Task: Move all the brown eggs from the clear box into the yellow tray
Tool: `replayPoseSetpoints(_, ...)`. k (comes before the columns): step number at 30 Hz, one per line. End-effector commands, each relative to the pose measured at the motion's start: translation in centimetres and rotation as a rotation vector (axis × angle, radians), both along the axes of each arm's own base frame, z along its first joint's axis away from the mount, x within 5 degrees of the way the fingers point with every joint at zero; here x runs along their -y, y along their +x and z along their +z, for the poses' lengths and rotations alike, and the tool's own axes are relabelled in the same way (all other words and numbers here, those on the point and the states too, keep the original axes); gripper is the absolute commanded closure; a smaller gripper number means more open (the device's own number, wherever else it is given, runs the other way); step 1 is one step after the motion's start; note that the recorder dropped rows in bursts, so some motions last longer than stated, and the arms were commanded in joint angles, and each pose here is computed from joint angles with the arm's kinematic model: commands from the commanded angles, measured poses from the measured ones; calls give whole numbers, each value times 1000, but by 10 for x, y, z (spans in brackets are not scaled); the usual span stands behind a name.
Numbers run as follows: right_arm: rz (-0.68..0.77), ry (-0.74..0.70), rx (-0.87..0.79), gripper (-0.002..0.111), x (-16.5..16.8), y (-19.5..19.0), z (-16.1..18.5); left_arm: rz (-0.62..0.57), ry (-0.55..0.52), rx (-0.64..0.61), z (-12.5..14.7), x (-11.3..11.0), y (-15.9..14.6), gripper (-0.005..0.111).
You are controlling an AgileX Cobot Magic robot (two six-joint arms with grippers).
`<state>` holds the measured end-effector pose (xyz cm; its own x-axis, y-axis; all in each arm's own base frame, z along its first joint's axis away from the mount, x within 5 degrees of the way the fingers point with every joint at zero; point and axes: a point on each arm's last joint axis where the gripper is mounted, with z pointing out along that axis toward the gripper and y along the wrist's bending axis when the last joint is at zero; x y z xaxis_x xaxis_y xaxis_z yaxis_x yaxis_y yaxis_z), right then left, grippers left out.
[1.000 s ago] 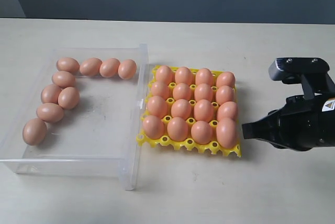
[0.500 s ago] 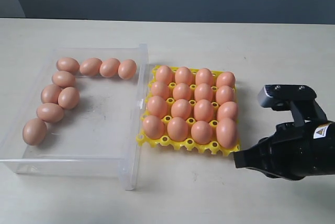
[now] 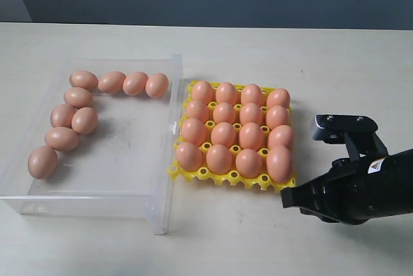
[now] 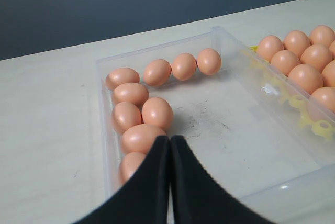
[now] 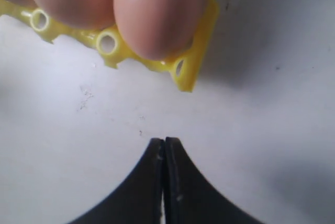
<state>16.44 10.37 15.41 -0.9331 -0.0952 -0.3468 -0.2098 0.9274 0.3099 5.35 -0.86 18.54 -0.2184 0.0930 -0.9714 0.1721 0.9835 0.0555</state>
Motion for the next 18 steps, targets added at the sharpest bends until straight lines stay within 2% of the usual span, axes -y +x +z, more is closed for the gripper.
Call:
replayPoseSetpoints(1, -12, -19, 6, 109, -1, 4, -8, -1, -4, 11, 0, 0, 0, 106)
replayPoseSetpoints(10, -34, -11, 6, 109, -2, 8, -14, -1, -4, 11, 0, 0, 0, 106)
replayPoseSetpoints(18, -65, -19, 115, 109, -1, 18, -11, -1, -4, 11, 0, 0, 0, 106)
